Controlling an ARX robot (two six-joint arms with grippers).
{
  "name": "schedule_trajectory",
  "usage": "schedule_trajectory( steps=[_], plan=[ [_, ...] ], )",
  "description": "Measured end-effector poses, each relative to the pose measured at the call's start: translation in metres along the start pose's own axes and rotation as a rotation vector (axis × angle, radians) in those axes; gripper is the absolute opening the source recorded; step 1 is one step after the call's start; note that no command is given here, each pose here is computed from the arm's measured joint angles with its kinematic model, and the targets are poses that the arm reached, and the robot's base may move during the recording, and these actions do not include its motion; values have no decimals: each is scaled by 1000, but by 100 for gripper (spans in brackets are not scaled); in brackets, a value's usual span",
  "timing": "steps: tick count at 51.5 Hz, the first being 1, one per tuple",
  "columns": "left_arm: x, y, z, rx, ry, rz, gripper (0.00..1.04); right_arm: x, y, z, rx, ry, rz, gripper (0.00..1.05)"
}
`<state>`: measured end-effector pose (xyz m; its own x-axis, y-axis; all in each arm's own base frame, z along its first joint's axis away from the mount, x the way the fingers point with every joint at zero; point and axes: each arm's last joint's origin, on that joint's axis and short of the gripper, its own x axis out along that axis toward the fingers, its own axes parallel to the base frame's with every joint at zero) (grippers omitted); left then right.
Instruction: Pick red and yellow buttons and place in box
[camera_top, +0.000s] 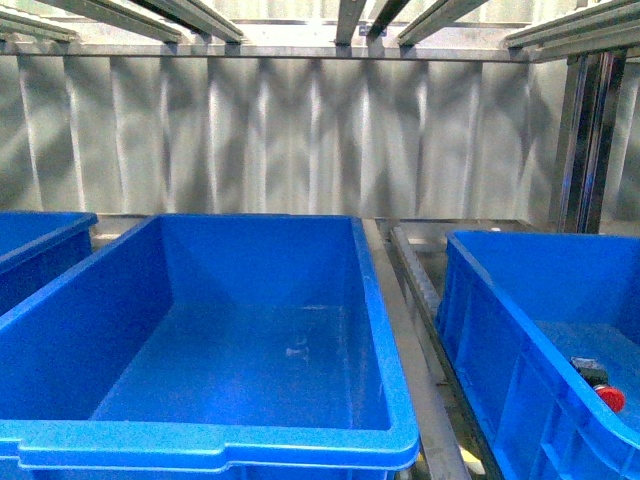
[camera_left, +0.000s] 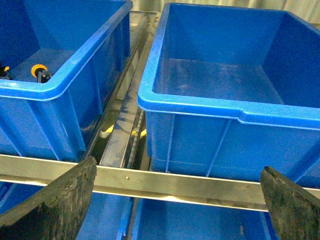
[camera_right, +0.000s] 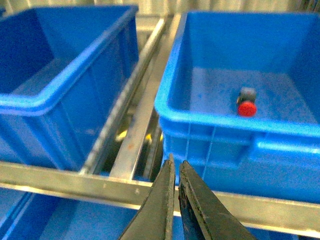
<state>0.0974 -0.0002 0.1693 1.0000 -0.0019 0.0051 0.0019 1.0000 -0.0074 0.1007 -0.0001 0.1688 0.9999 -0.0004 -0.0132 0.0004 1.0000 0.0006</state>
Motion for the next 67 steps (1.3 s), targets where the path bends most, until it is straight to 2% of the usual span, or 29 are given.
schedule_trajectory(
  steps=[12,23,36,67],
  plan=[
    [0,0,0,0,0,0,97,-4,0,2,0,-30,-2,6],
    [0,0,0,0,0,0,97,-4,0,2,-1,-32,-2,58],
    [0,0,0,0,0,0,97,-4,0,2,0,-32,-2,99],
    [0,0,0,0,0,-2,97,-4,0,2,0,-32,-7,98]
  ],
)
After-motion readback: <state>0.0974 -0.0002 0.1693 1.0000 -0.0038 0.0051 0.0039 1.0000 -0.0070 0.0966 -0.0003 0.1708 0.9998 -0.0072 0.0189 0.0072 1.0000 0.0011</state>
